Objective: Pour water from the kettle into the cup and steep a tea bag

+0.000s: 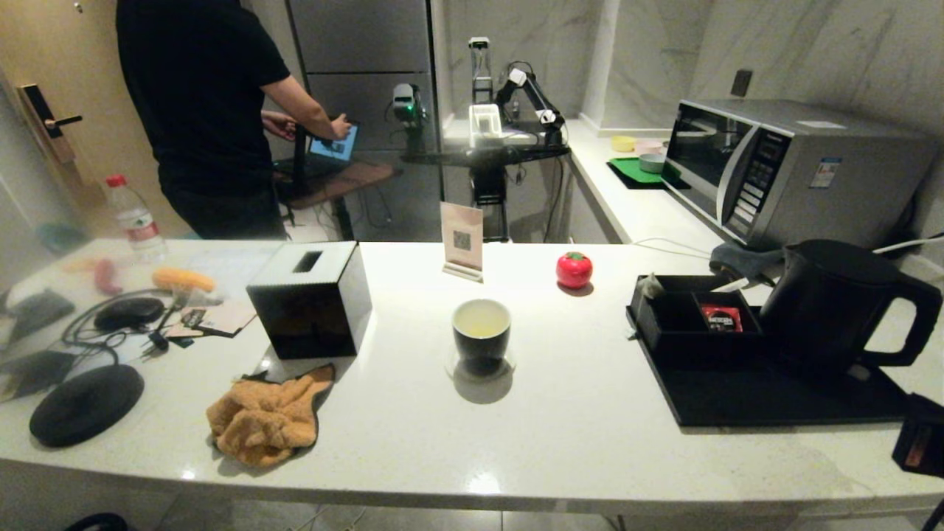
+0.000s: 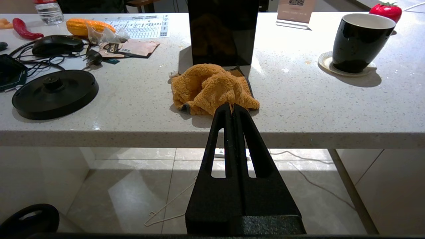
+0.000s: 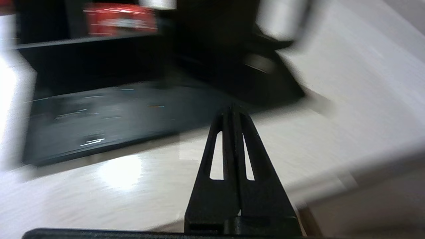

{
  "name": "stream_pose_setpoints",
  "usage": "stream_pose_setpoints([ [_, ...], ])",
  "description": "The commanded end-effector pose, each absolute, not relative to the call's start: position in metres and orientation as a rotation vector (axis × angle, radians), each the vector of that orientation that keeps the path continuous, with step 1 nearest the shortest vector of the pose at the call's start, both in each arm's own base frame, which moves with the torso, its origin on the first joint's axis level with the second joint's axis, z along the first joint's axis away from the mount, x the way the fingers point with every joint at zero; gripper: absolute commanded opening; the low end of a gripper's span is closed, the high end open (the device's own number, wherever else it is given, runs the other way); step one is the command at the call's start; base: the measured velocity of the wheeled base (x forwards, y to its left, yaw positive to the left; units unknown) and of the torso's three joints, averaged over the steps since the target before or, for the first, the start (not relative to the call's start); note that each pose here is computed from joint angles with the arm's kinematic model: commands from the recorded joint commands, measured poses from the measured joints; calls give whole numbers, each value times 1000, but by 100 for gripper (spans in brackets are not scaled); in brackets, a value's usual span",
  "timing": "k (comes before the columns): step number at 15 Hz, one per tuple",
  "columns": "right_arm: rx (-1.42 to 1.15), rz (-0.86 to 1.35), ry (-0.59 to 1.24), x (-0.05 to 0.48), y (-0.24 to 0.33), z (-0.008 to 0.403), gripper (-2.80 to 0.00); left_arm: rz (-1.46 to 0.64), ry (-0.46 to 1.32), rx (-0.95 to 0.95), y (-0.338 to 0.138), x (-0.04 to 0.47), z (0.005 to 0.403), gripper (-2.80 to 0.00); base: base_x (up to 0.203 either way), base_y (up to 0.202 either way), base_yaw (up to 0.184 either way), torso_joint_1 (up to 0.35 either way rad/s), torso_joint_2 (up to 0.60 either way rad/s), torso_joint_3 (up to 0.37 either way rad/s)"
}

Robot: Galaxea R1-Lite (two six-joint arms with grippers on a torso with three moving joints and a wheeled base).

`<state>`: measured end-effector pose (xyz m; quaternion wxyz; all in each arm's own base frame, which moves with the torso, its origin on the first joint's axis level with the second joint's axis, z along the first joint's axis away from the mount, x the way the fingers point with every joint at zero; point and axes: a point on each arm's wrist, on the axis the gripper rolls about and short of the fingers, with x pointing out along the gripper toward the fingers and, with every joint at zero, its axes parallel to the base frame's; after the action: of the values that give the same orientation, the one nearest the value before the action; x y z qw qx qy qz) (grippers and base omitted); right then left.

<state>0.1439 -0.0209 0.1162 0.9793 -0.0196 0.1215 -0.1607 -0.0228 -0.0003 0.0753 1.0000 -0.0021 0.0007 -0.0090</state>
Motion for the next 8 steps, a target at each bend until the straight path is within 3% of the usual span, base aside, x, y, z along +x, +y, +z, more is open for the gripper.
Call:
stream_pose_setpoints([
  [1,-65,-212,173,150,-5,130,-280,-18,2,-5,0,-23,75,-280,0,0,0,0,0,0],
  [8,-106,-42,52,194,29,186,-280,-18,2,-5,0,-23,75,-280,0,0,0,0,0,0],
])
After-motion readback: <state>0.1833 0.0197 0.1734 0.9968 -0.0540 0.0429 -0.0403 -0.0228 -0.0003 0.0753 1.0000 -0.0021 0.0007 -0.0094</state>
